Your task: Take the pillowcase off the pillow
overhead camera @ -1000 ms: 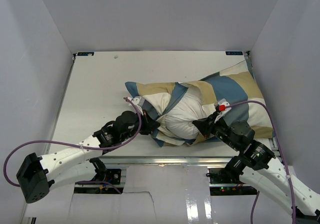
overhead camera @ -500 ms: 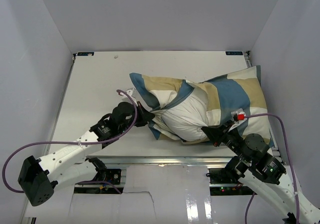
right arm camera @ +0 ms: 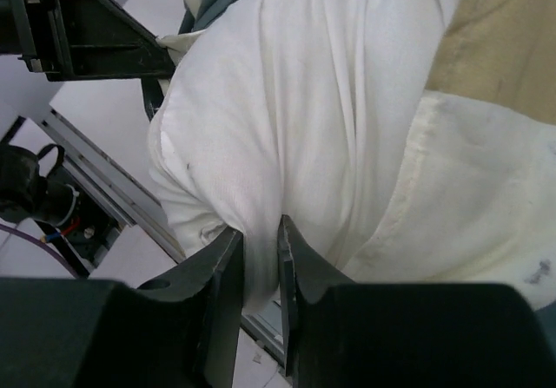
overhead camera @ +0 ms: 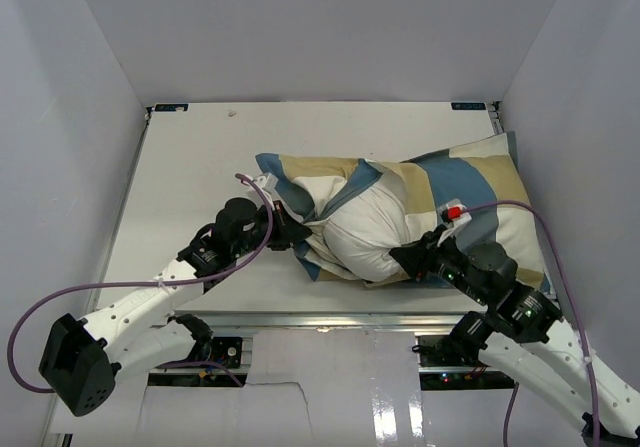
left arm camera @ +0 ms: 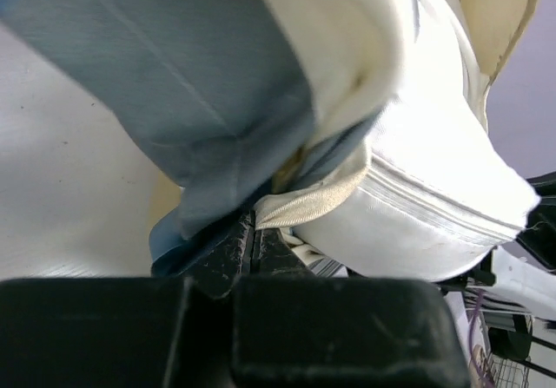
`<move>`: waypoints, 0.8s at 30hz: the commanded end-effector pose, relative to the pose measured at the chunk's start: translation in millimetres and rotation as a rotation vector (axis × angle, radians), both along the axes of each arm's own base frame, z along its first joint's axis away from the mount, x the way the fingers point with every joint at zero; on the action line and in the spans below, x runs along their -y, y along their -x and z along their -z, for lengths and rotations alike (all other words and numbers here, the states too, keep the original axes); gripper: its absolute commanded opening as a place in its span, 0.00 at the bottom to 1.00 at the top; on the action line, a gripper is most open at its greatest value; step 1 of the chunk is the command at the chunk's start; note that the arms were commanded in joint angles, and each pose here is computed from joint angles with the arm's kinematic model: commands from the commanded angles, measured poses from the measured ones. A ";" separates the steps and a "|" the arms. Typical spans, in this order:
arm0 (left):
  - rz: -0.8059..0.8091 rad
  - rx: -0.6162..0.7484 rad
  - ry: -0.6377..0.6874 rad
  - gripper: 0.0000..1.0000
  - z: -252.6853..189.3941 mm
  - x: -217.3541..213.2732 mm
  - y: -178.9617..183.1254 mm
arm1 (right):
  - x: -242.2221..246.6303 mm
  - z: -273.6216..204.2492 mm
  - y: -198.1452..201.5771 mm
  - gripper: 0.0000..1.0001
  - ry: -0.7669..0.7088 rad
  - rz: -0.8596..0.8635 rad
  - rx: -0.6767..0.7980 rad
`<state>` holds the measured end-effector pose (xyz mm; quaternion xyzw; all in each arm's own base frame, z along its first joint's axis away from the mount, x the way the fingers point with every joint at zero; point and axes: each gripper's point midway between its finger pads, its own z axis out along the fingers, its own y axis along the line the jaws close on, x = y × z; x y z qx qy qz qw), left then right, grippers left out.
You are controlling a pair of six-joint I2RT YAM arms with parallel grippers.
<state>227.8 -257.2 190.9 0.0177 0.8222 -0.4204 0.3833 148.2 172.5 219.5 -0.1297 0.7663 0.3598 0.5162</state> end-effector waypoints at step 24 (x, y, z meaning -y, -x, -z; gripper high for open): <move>0.010 0.068 0.043 0.00 0.9 1.7 -1.5 | -130.0 -39.5 -51.0 0.98 0.394 -0.332 0.029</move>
